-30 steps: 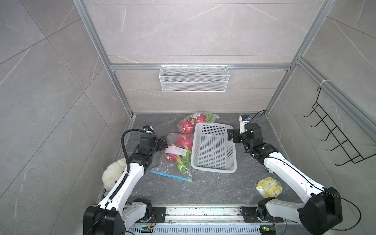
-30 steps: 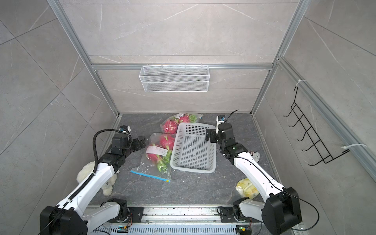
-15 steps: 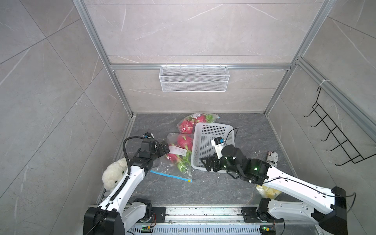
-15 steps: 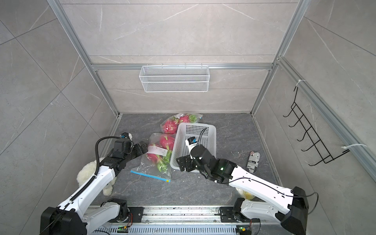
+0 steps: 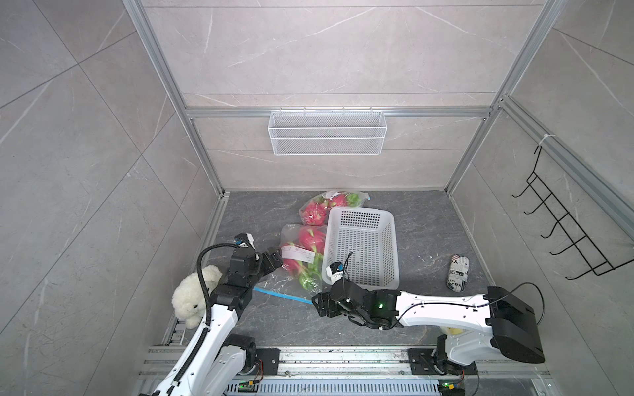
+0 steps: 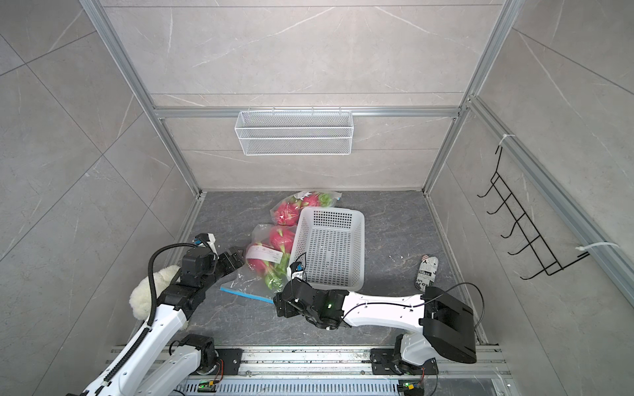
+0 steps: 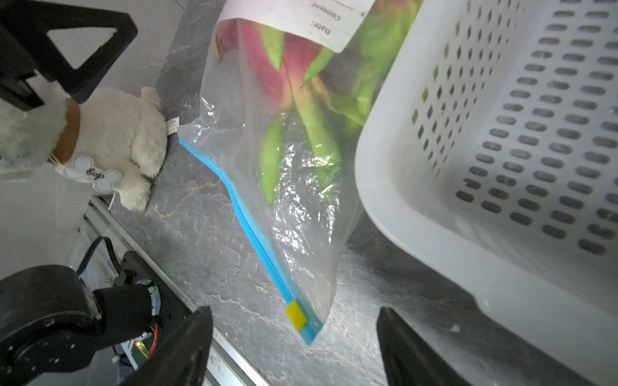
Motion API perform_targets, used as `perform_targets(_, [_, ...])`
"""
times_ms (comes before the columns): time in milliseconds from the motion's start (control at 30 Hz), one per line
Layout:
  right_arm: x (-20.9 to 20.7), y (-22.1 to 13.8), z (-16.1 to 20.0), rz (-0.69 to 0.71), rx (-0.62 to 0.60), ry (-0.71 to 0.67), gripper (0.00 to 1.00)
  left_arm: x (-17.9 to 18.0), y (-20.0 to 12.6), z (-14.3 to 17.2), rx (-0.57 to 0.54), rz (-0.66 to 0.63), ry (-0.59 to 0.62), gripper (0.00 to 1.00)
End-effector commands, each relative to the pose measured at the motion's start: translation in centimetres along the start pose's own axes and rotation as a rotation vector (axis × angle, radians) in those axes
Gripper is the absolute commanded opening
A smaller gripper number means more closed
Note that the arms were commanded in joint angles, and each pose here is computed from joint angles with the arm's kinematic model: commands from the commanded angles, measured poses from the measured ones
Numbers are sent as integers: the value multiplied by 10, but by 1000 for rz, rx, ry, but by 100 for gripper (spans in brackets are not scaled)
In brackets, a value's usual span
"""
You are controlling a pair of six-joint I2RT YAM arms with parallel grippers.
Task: Open the zip-top bag and take out the dragon fruit
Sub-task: Pick up the zipper food storage bag at the center of the board.
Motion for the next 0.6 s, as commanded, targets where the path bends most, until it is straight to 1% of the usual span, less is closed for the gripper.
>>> perform_targets(0, [-4, 5, 0, -6, -64, 150, 75, -3, -4, -3, -28, 14, -2, 96])
perform_targets(100, [-8, 13, 6, -17, -69, 211, 72, -4, -6, -4, -40, 20, -2, 96])
perform_targets(233, [-5, 32, 11, -41, -56, 236, 67, -5, -7, -5, -39, 28, 1, 96])
perform_targets(300, [-9, 41, 12, -49, -66, 274, 64, -5, -7, -4, -35, 29, 2, 96])
perform_targets(433, [-20, 51, 8, -94, -127, 353, 53, -5, -8, -3, -32, 34, 7, 96])
perform_targets(567, [-11, 52, -7, -128, -170, 317, 40, -7, -9, -1, -21, 47, 12, 96])
Point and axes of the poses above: each gripper's point midway between its finger pads, its own y axis out along the fingers, its own x axis along the line the jaws close on, z = x × y, the point moved 9 cm from there along -y, back along the fingers, and after that the axes turned 7 degrees about -y, right-handed, at the moved point
